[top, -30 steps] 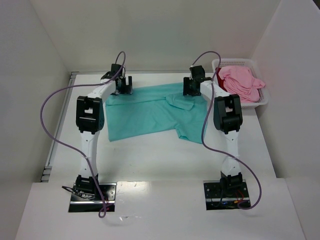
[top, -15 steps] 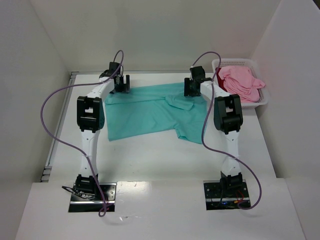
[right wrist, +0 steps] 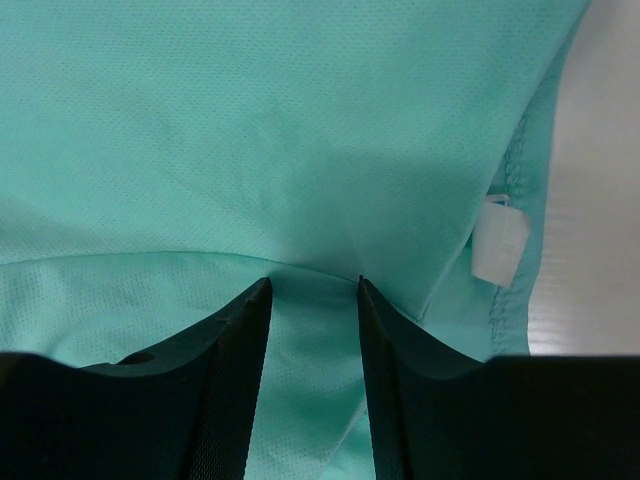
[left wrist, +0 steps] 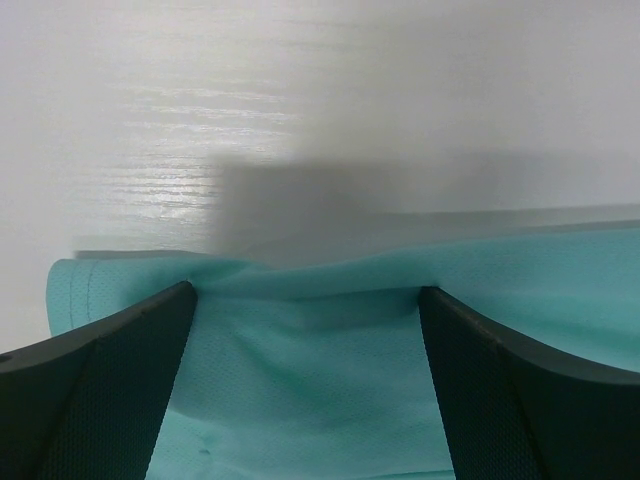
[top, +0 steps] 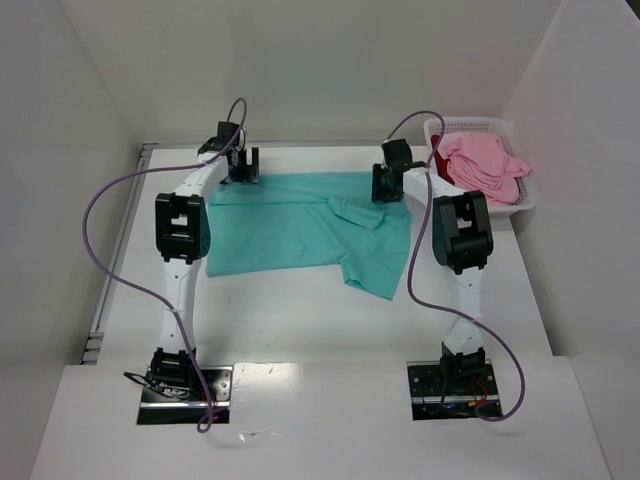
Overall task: Fold and stack the t-shirts
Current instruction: Fold the flattened tshirt in 1/3 of the way
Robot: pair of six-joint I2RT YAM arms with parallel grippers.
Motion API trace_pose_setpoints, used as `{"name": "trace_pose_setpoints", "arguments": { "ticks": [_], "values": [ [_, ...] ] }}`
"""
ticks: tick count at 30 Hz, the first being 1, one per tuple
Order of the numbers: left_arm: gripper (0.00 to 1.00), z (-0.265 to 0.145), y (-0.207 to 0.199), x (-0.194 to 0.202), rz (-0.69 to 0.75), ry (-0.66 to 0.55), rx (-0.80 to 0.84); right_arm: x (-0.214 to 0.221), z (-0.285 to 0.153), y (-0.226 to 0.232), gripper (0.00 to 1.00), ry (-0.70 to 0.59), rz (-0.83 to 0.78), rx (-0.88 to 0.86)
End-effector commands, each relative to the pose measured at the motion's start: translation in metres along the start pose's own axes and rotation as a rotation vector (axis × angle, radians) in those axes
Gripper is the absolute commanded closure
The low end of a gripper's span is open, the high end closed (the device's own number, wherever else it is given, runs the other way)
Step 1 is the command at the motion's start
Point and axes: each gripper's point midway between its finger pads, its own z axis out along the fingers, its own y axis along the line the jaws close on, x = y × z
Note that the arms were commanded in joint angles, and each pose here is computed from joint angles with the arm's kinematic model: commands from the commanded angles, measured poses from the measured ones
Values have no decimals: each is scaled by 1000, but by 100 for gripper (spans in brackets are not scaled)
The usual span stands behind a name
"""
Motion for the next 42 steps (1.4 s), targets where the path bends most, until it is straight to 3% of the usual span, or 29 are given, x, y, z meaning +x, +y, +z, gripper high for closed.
{"name": "trace_pose_setpoints", "arguments": {
  "ticks": [1, 6, 9, 12, 15, 20, 23, 25, 28, 29, 31, 35, 42],
  "values": [
    [0, 11, 11, 7, 22, 28, -11, 31, -15, 10, 54, 87, -5, 3],
    [0, 14, 10, 8, 34, 28, -2, 43, -17, 8, 54, 96, -14, 21],
    [0, 5, 2, 3, 58, 15, -12, 24, -31, 6, 54, 35, -13, 44],
    [0, -18, -8, -10, 73, -34, -14, -12, -56, 11, 49, -84, -16, 33],
    [0, -56, -15, -47, 65, -163, 4, -52, -91, 20, 34, -230, -8, -5],
    [0, -113, -13, -62, 12, -238, -8, -97, -142, 35, 14, -384, -13, -86],
    [0, -145, -1, -69, -50, -308, -32, -106, -156, 37, 13, -415, -12, -119],
    [0, -137, 15, -44, -126, -290, -53, -109, -167, 40, 12, -438, -15, -135],
    [0, -148, 32, -36, -216, -339, -79, -88, -152, 37, 10, -402, -17, -138],
    [0, -138, 36, -14, -224, -303, -100, -86, -152, 36, 10, -403, -17, -138],
    [0, -135, 44, -10, -256, -321, -123, -78, -142, 33, 10, -387, 10, -127],
    [0, -102, 41, 17, -254, -247, -119, -56, -110, 36, 10, -310, 30, -151],
    [0, -74, 43, 29, -279, -202, -57, -21, -82, 31, 16, -195, 72, -135]
  ]
}}
